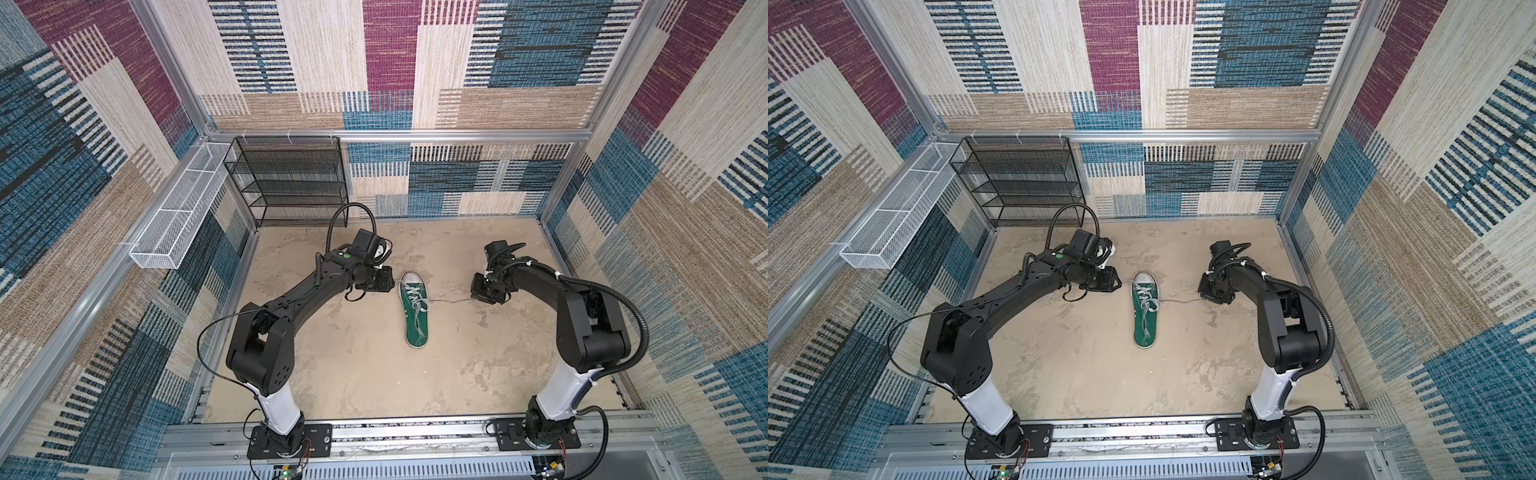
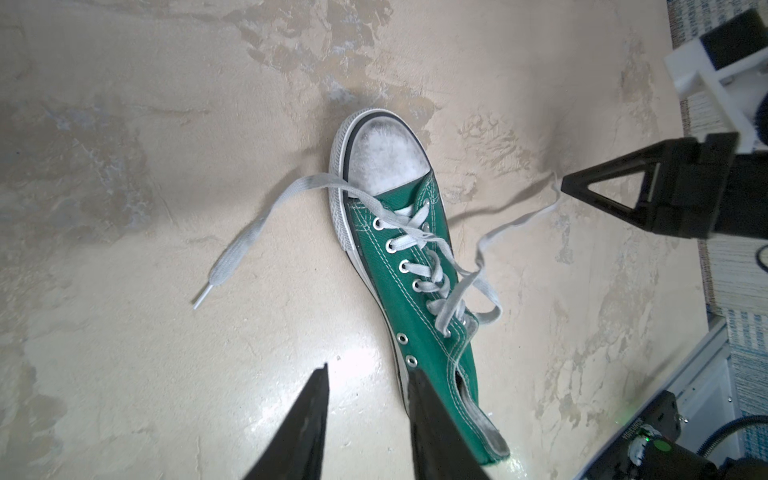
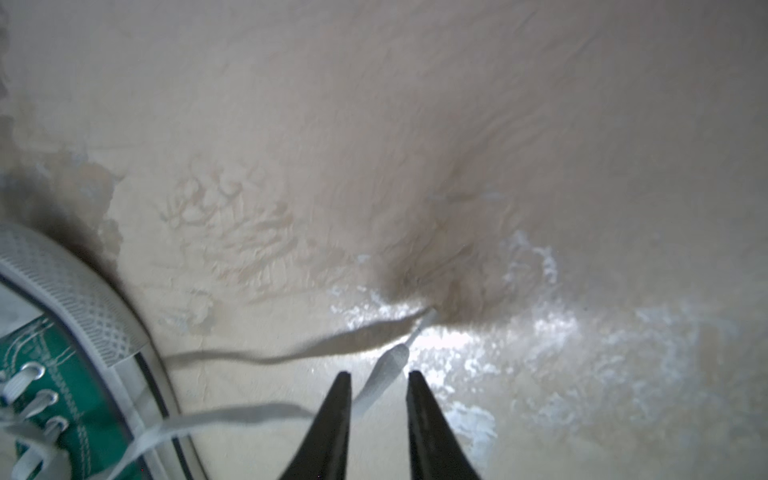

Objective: Tie the shoes

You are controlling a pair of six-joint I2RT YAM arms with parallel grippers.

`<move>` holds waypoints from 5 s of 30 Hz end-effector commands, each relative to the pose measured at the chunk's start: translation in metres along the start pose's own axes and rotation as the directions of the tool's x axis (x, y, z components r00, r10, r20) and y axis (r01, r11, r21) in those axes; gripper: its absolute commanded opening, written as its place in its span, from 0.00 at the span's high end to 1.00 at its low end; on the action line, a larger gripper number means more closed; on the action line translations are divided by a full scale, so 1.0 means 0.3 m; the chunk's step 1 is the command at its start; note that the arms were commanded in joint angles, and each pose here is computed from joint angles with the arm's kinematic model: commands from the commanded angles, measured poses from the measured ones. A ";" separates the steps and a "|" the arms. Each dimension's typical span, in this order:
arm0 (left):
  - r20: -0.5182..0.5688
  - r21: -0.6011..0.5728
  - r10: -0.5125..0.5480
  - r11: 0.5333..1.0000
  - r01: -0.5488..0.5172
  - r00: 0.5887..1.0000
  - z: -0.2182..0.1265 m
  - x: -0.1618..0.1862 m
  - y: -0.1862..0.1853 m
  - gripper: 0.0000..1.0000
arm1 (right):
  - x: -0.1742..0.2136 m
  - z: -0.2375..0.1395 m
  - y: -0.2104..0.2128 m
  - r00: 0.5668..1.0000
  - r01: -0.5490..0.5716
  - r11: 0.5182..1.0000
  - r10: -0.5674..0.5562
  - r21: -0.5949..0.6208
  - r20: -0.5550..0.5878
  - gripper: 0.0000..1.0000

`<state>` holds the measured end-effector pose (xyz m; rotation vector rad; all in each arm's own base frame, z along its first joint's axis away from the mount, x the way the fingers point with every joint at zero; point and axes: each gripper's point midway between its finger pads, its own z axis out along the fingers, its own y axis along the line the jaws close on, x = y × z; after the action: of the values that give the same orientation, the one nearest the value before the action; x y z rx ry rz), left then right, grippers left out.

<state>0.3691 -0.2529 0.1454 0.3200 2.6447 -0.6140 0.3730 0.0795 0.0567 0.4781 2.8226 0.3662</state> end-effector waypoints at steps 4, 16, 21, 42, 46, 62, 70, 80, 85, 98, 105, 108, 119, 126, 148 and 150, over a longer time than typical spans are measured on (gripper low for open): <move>0.004 0.008 0.018 1.000 -0.018 1.000 -0.009 0.000 -0.007 0.64 | -0.038 -0.105 0.019 0.975 0.203 0.978 -0.206 0.042 0.080 0.63; -0.010 0.009 0.007 1.000 -0.007 1.000 0.006 0.032 0.007 0.64 | 0.025 -0.111 0.082 0.516 0.849 0.521 -0.854 0.094 0.072 0.66; -0.007 0.004 0.010 1.000 -0.010 1.000 -0.006 0.029 0.007 0.64 | 0.061 -0.035 0.093 0.458 0.888 0.456 -0.889 0.053 -0.017 0.66; -0.011 -0.004 0.004 1.000 -0.004 1.000 -0.006 0.043 0.017 0.64 | 0.111 0.086 0.066 0.421 0.906 0.422 -0.895 0.025 -0.151 0.67; -0.005 -0.003 0.001 1.000 -0.001 1.000 -0.009 0.038 0.016 0.64 | 0.124 0.102 0.057 0.419 0.907 0.421 -0.890 0.028 -0.180 0.71; -0.005 -0.003 0.001 1.000 -0.001 1.000 -0.019 0.042 0.015 0.64 | 0.150 0.096 0.115 0.563 0.825 0.565 -0.817 0.022 -0.129 1.00; -0.002 0.022 -0.008 1.000 0.008 1.000 -0.041 0.036 -0.006 0.65 | 0.062 -0.067 0.337 0.823 0.565 0.788 -0.519 -0.245 0.228 1.00; -0.032 0.082 -0.060 0.995 0.063 0.998 -0.059 0.084 -0.065 0.65 | 0.101 -0.160 0.427 0.979 0.148 0.735 -0.014 -0.662 0.202 1.00; -0.063 0.120 -0.065 0.990 0.072 0.996 -0.061 0.128 -0.121 0.66 | 0.127 -0.184 0.406 0.974 -0.028 0.644 0.190 -0.764 0.125 1.00; -0.076 0.165 -0.093 0.981 0.105 0.993 -0.019 0.155 -0.210 0.68 | 0.150 -0.171 0.348 0.868 -0.314 0.426 0.490 -0.848 -0.075 1.00; -0.062 0.177 -0.116 0.976 0.125 0.991 0.000 0.149 -0.217 0.68 | 0.163 -0.089 0.385 0.827 -0.422 0.428 0.543 -0.799 -0.146 1.00; -0.056 0.179 -0.125 0.975 0.133 0.991 0.007 0.145 -0.216 0.68 | 0.156 -0.056 0.379 0.814 -0.443 0.446 0.564 -0.778 -0.141 1.00; -0.062 0.206 -0.142 0.967 0.152 0.988 0.046 0.143 -0.235 0.68 | 0.166 0.021 0.337 0.795 -0.486 0.508 0.595 -0.711 -0.119 1.00; -0.073 0.220 -0.149 0.962 0.162 0.986 0.075 0.148 -0.249 0.69 | 0.173 0.034 0.362 0.800 -0.496 0.483 0.578 -0.722 -0.163 1.00; -0.083 0.214 -0.150 0.963 0.164 0.985 0.089 0.156 -0.245 0.69 | 0.167 0.015 0.457 0.811 -0.505 0.361 0.510 -0.784 -0.287 1.00; -0.084 0.213 -0.150 0.963 0.165 0.985 0.092 0.158 -0.244 0.69 | 0.172 0.013 0.466 0.816 -0.505 0.357 0.493 -0.785 -0.301 1.00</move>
<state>0.3129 -0.3201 0.1271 0.2042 2.6978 -0.9370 0.3670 0.2181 0.0673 1.1294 2.0157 1.6695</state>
